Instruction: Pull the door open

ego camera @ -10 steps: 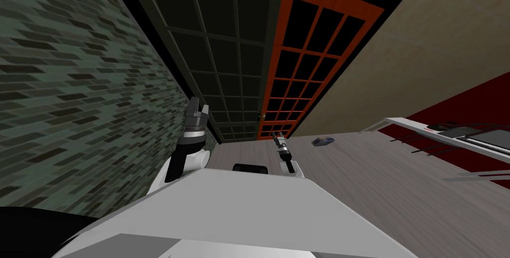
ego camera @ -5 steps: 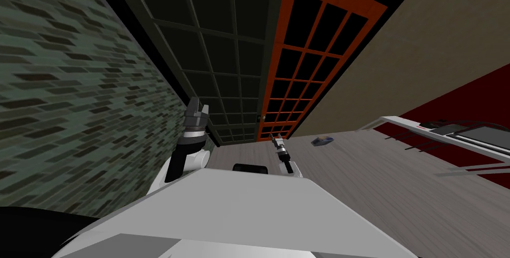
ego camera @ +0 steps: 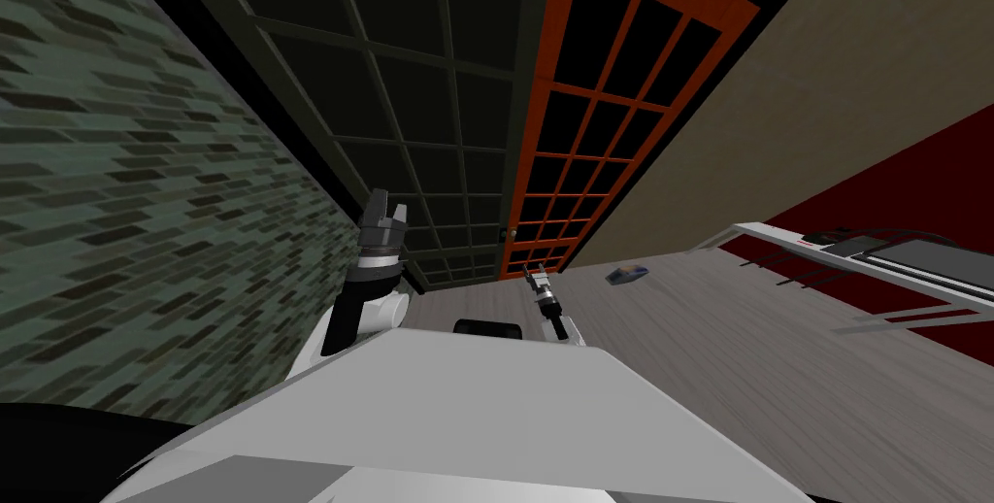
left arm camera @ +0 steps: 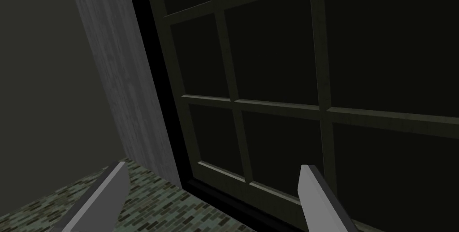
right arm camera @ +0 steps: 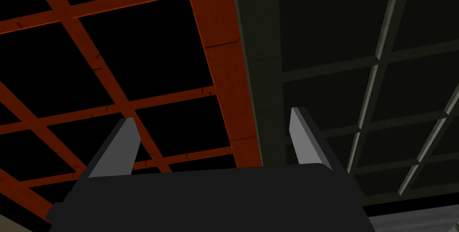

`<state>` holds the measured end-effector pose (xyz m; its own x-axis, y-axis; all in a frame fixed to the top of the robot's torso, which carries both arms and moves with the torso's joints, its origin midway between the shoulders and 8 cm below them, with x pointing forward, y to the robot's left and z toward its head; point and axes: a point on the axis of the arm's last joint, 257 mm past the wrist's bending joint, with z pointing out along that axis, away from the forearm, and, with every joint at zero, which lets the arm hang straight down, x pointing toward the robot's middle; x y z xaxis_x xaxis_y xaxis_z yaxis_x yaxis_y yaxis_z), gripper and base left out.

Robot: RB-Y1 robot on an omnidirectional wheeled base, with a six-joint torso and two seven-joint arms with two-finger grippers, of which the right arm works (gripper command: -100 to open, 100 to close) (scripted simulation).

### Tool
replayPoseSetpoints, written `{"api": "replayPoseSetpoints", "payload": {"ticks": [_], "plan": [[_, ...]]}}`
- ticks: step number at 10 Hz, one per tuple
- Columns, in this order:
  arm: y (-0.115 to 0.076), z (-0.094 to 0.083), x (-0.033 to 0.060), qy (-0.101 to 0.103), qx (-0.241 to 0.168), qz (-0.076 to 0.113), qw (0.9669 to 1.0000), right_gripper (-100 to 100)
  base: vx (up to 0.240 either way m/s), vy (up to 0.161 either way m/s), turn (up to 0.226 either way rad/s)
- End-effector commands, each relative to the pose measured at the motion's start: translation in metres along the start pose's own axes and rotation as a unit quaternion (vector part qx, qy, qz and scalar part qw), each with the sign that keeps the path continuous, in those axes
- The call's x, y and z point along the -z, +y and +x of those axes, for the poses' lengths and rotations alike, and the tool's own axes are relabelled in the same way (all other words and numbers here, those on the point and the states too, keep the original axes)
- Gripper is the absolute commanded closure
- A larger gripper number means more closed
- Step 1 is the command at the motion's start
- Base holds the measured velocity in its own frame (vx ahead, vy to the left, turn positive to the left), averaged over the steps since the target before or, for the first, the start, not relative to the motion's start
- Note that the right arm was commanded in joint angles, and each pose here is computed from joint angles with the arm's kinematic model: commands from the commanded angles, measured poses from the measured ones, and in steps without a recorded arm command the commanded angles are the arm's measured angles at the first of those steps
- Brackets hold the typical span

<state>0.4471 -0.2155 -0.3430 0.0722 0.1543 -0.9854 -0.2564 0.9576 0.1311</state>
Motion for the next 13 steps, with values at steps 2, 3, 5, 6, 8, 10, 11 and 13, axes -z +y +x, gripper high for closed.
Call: {"api": "replayPoseSetpoints", "payload": {"ticks": [2, 3, 5, 6, 8, 10, 11, 13], "plan": [[0.007, 0.016, 0.0017, 0.016, 0.020, -0.007, 0.9996, -100, 0.144, 0.051, -0.078], [0.009, 0.020, 0.0024, 0.020, 0.024, -0.009, 0.9995, -100, 0.122, 0.039, -0.047], [0.012, 0.027, 0.0036, 0.027, 0.032, -0.012, 0.9991, -100, 0.092, 0.021, -0.045], [0.016, 0.034, 0.0049, 0.034, 0.039, -0.016, 0.9985, -100, 0.140, 0.039, -0.068], [0.023, 0.045, 0.0069, 0.044, 0.051, -0.023, 0.9975, -100, 0.172, 0.034, -0.089], [0.029, 0.054, 0.0085, 0.052, 0.059, -0.028, 0.9965, -100, 0.196, 0.018, -0.074], [0.031, 0.056, 0.0088, 0.054, 0.061, -0.030, 0.9962, -100, 0.187, 0.023, -0.054], [0.031, 0.057, 0.0081, 0.054, 0.062, -0.031, 0.9962, -100, 0.131, 0.018, -0.027]]}}
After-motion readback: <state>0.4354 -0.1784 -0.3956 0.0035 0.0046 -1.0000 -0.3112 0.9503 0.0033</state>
